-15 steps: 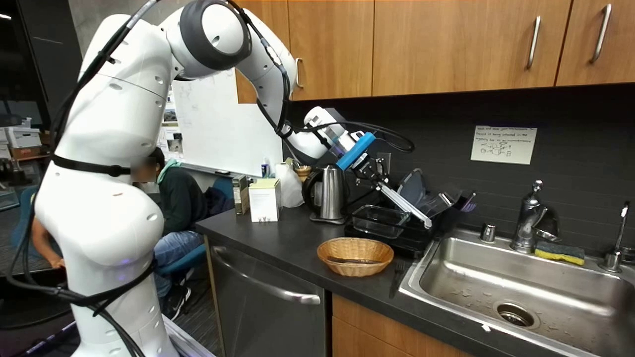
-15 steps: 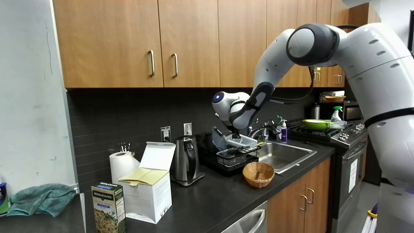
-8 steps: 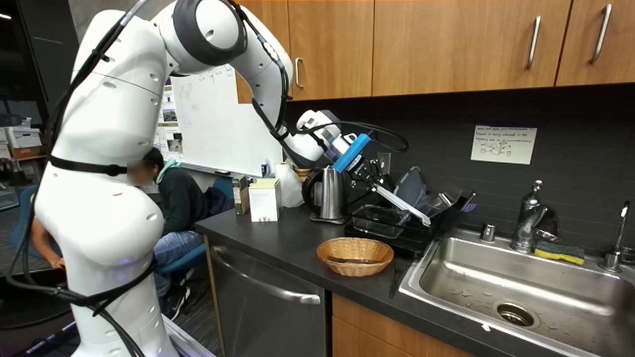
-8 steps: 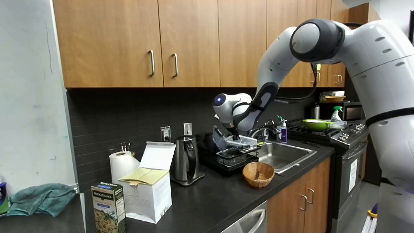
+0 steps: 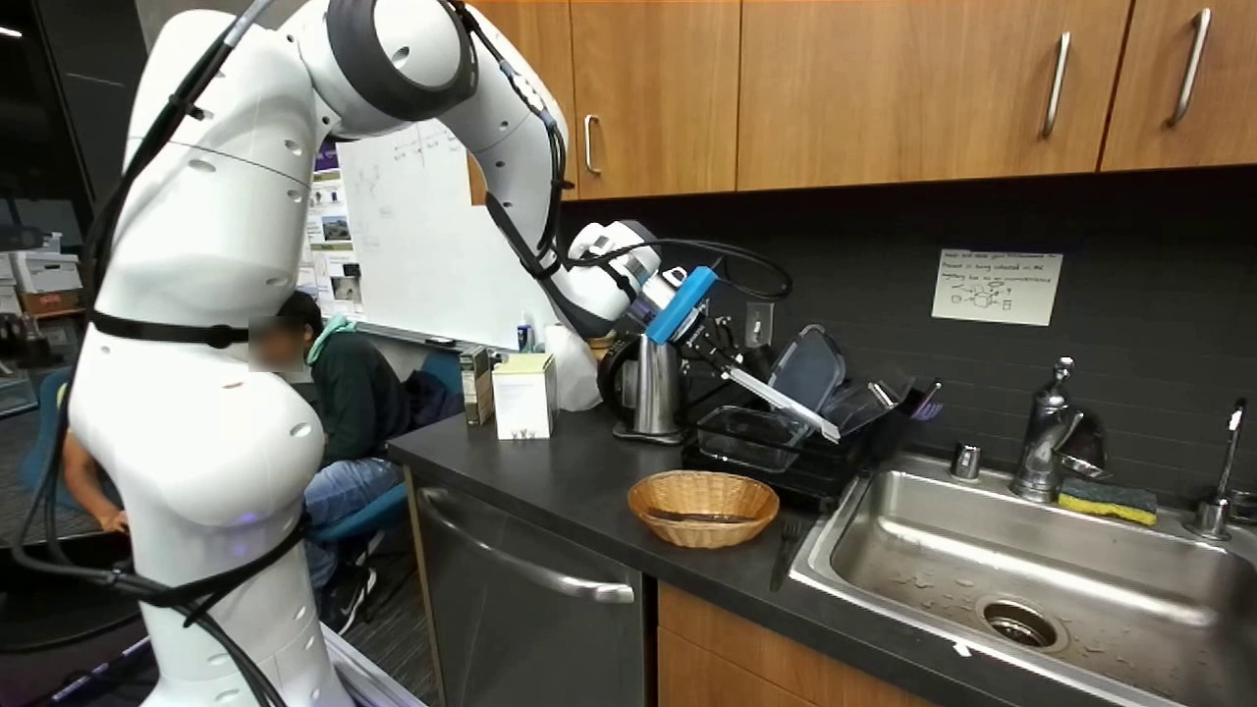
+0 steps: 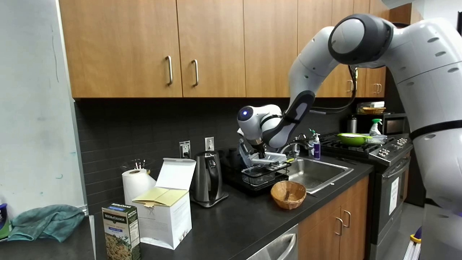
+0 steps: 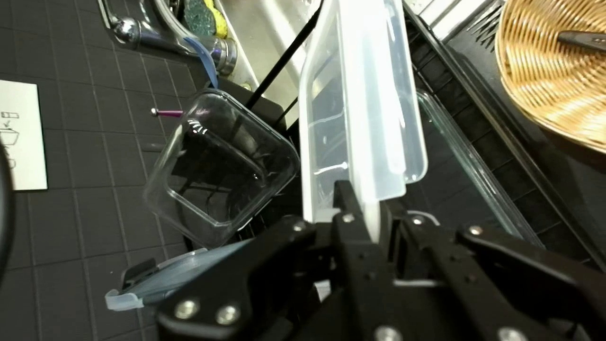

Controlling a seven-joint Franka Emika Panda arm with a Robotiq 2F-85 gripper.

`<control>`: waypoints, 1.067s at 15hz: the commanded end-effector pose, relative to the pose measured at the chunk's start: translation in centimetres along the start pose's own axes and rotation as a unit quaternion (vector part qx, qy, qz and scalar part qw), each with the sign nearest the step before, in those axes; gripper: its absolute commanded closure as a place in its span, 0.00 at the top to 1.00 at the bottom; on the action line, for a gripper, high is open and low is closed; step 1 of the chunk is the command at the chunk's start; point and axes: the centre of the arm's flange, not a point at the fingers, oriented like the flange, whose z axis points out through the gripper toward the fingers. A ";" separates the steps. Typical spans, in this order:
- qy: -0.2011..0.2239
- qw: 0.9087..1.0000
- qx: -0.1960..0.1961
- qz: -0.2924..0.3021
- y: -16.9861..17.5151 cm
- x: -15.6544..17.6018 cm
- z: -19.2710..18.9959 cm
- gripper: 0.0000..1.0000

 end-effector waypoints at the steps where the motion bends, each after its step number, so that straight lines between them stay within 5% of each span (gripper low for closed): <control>1: 0.029 0.999 -0.016 -0.008 -1.0 -0.5 -2.3 0.04; 16: 0.080 0.994 -0.058 -0.042 -2.9 -0.5 -3.0 0.04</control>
